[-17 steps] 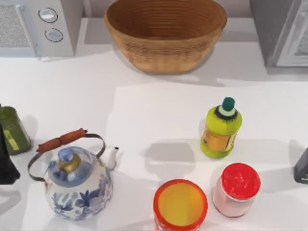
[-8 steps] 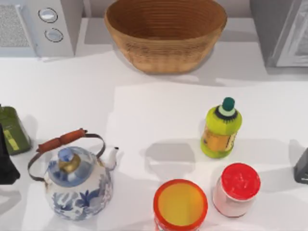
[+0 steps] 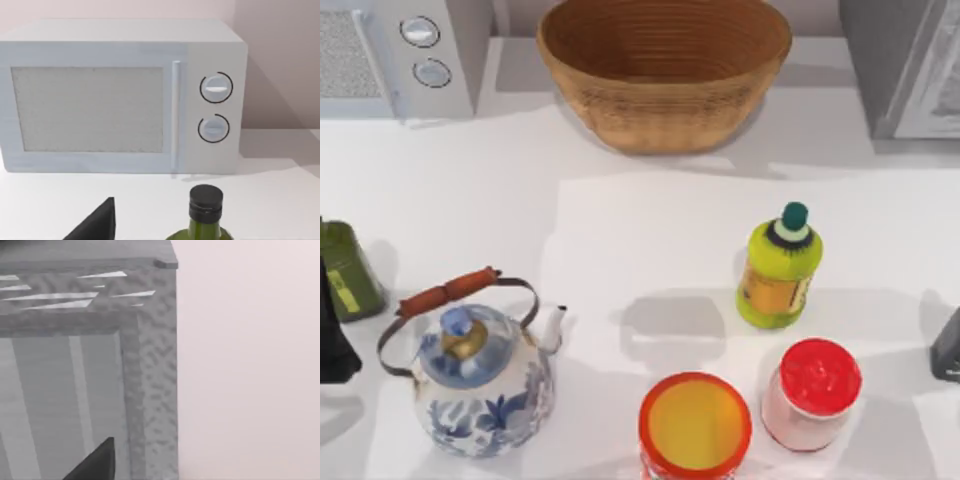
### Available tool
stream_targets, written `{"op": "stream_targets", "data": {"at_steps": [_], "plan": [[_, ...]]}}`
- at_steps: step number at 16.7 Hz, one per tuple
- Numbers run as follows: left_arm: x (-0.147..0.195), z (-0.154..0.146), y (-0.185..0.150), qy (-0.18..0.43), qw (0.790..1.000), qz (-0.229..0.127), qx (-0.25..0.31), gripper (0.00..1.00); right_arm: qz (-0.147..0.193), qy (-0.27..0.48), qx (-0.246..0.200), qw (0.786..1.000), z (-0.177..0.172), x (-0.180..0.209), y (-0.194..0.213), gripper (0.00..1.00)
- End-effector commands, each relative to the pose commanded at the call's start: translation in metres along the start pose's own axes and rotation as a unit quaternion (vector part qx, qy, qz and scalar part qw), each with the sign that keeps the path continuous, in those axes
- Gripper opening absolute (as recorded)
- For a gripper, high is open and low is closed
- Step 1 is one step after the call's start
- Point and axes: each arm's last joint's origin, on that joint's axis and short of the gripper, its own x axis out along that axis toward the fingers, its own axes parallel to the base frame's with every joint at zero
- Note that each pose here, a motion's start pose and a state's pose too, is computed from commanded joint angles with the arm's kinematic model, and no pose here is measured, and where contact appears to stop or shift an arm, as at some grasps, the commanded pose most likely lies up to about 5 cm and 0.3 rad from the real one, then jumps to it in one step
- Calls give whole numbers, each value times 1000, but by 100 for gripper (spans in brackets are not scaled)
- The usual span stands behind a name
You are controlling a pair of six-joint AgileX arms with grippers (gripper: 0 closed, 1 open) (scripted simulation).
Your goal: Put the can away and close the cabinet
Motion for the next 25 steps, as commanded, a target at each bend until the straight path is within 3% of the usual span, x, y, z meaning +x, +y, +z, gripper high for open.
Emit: {"op": "stream_targets", "data": {"at_steps": [4, 8, 15, 19, 25], "plan": [[0, 0, 0, 0, 1000, 0, 0, 100, 8, -3, -4, 1000, 73, -17, 39, 100], [0, 0, 0, 0, 1000, 0, 0, 100, 14, -9, -12, 1000, 107, -30, 68, 100], [0, 0, 0, 0, 1000, 0, 0, 100, 13, -9, -11, 1000, 109, -29, 70, 100], [0, 0, 0, 0, 1000, 0, 0, 100, 16, 4, 9, 1000, 102, 3, 84, 100], [0, 0, 0, 0, 1000, 0, 0, 100, 16, 47, 19, 999, 86, 80, 168, 100]]}}
